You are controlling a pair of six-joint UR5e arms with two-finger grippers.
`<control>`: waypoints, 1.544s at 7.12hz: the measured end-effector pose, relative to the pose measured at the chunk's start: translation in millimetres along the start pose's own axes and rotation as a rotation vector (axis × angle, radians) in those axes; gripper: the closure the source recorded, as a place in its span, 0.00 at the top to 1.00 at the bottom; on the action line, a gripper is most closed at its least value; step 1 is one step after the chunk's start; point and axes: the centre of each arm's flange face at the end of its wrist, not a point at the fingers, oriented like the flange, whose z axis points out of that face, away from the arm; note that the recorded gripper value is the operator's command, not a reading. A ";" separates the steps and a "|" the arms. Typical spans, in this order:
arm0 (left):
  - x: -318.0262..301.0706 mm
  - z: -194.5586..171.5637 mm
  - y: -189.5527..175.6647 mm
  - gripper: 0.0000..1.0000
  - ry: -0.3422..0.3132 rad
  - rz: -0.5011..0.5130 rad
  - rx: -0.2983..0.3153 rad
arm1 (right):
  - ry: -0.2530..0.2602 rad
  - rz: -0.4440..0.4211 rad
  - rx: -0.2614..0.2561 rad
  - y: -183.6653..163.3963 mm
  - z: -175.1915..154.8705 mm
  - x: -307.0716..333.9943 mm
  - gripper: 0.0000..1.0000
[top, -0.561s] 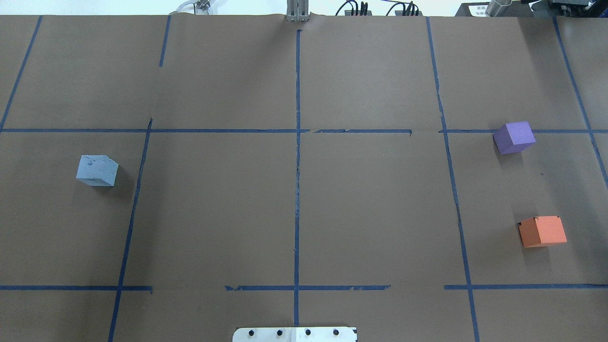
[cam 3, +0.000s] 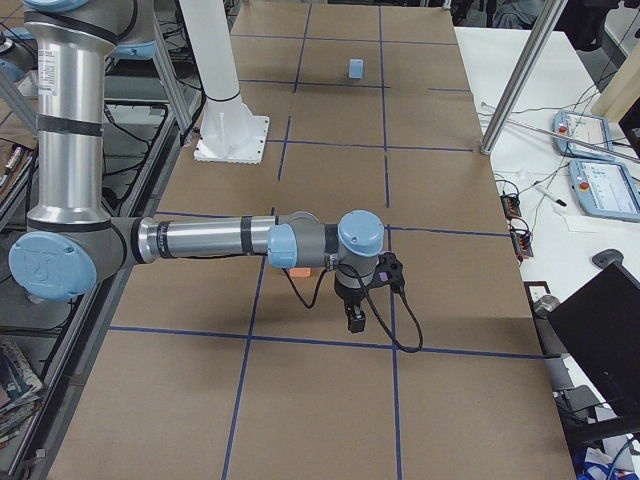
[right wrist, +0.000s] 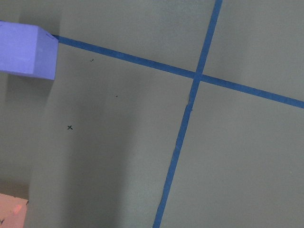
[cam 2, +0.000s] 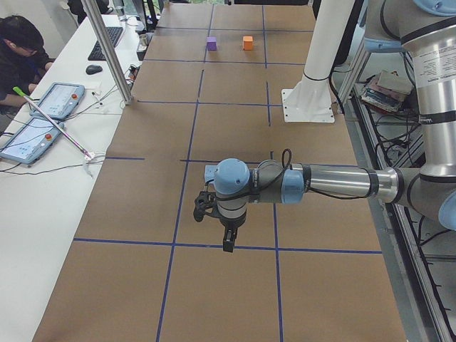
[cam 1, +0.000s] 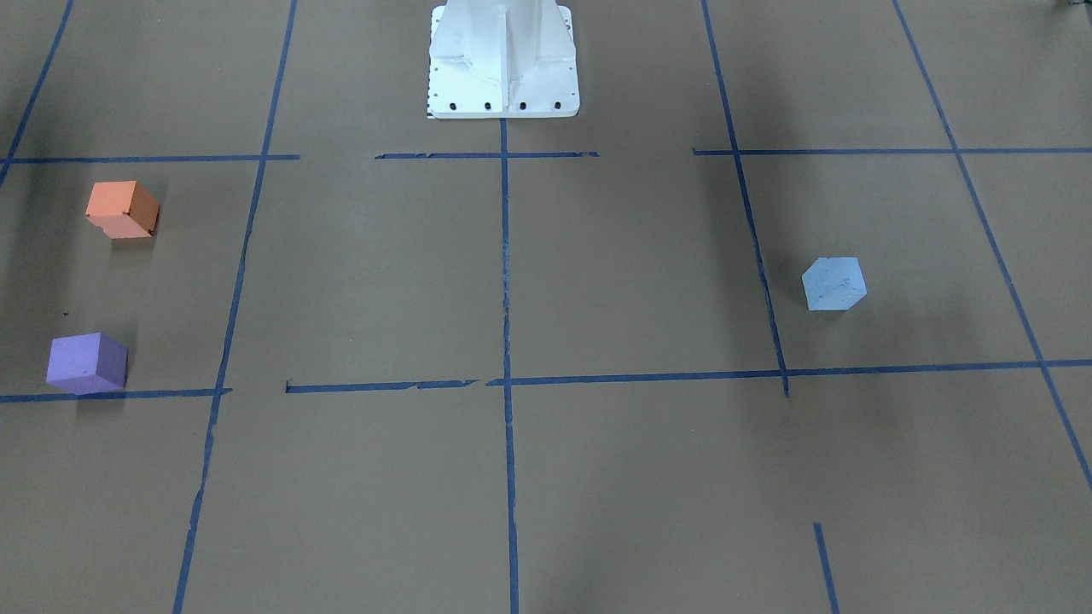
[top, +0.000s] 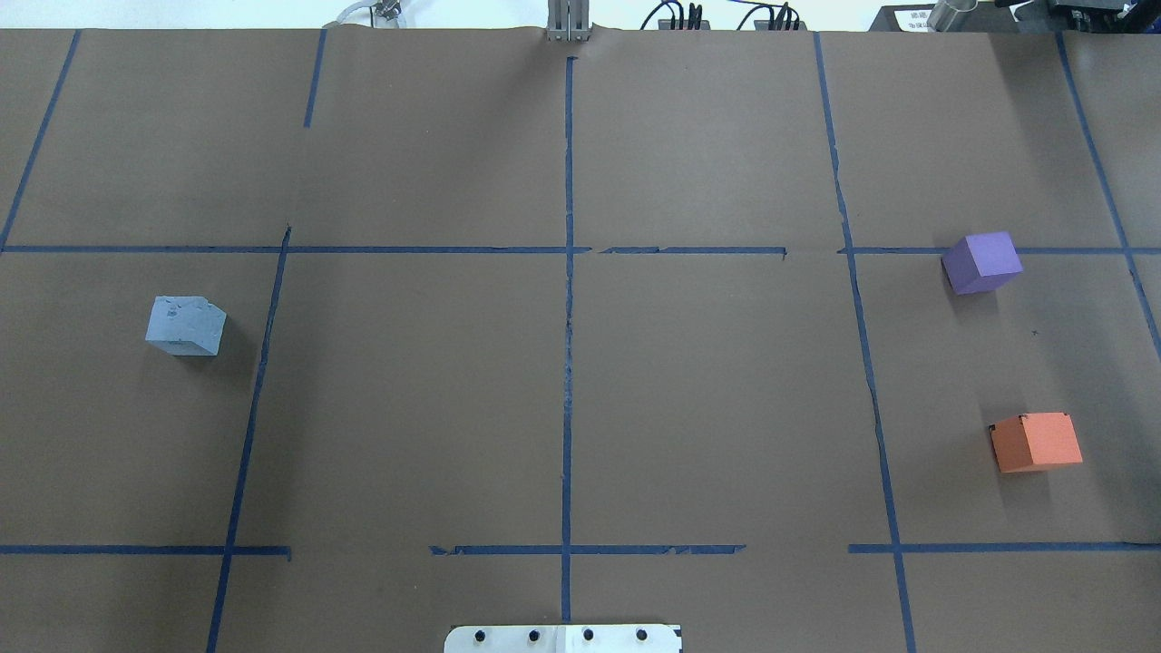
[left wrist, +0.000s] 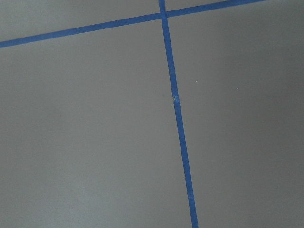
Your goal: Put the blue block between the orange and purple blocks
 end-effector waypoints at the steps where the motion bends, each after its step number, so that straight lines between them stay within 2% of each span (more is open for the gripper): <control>1: 8.2 -11.6 -26.5 1.00 -0.005 0.035 0.037 | 0.000 -0.002 0.002 -0.2 -0.3 -0.3 1.00; 3: 32.6 -21.7 -96.6 1.00 -0.003 0.131 0.091 | 0.002 -0.012 0.014 -1.4 -0.8 -0.6 1.00; 5: 73.2 1.7 -123.3 1.00 0.022 0.222 0.108 | 0.003 -0.014 0.017 -1.5 -0.9 -0.6 1.00; 6: 112.0 27.5 -129.2 1.00 0.058 0.184 0.082 | 0.002 -0.013 0.016 -0.7 -0.3 -0.2 1.00; 8: 184.0 68.7 -130.3 1.00 0.123 0.026 0.058 | 0.002 -0.010 0.013 0.9 0.8 0.9 1.00; 9: 212.4 83.9 -128.3 1.00 0.142 -0.048 0.068 | 0.002 -0.009 0.011 1.5 1.6 1.5 1.00; 11: 267.1 121.5 -120.9 1.00 0.122 -0.144 0.112 | 0.001 -0.006 0.007 2.9 3.6 2.9 1.00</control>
